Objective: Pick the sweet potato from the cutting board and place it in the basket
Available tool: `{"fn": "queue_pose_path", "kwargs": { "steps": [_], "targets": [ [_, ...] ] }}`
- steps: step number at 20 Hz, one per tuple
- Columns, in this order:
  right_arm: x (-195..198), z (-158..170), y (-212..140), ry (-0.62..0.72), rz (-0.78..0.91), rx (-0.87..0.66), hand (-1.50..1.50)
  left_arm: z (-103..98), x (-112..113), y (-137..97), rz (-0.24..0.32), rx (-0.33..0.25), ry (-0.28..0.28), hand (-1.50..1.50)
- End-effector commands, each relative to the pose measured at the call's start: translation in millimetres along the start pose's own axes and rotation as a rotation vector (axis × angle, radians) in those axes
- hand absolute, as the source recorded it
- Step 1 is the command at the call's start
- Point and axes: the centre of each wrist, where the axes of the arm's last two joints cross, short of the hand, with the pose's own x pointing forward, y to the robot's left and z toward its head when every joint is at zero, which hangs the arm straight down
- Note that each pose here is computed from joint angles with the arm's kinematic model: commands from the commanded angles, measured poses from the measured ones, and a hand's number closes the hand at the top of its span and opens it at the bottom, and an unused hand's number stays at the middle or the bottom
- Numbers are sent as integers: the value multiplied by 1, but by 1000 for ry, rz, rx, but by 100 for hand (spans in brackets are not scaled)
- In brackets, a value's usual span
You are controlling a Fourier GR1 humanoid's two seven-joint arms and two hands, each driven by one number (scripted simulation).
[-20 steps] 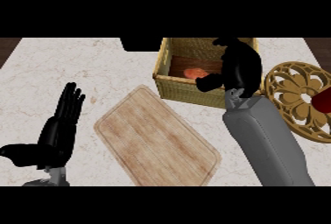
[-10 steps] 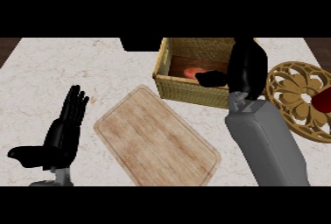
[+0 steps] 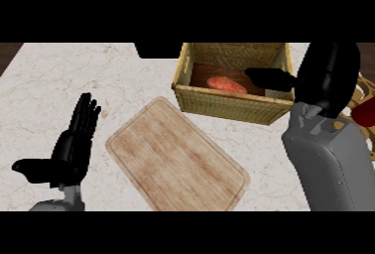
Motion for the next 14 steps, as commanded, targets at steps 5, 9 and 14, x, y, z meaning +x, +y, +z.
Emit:
{"fn": "queue_pose_path", "kwargs": {
  "steps": [5,9,14],
  "targets": [
    [-22,-16,-81,97,-151,-132,-150,2,1,8,-15,25,-6,0],
    [-48,0,-122,63,-136,-114,-150,11,9,-9,-1,7,-6,0],
    [-62,2,-160,10,-248,-59,-150,7,-3,22,-12,-5,11,0]
  ]
}}
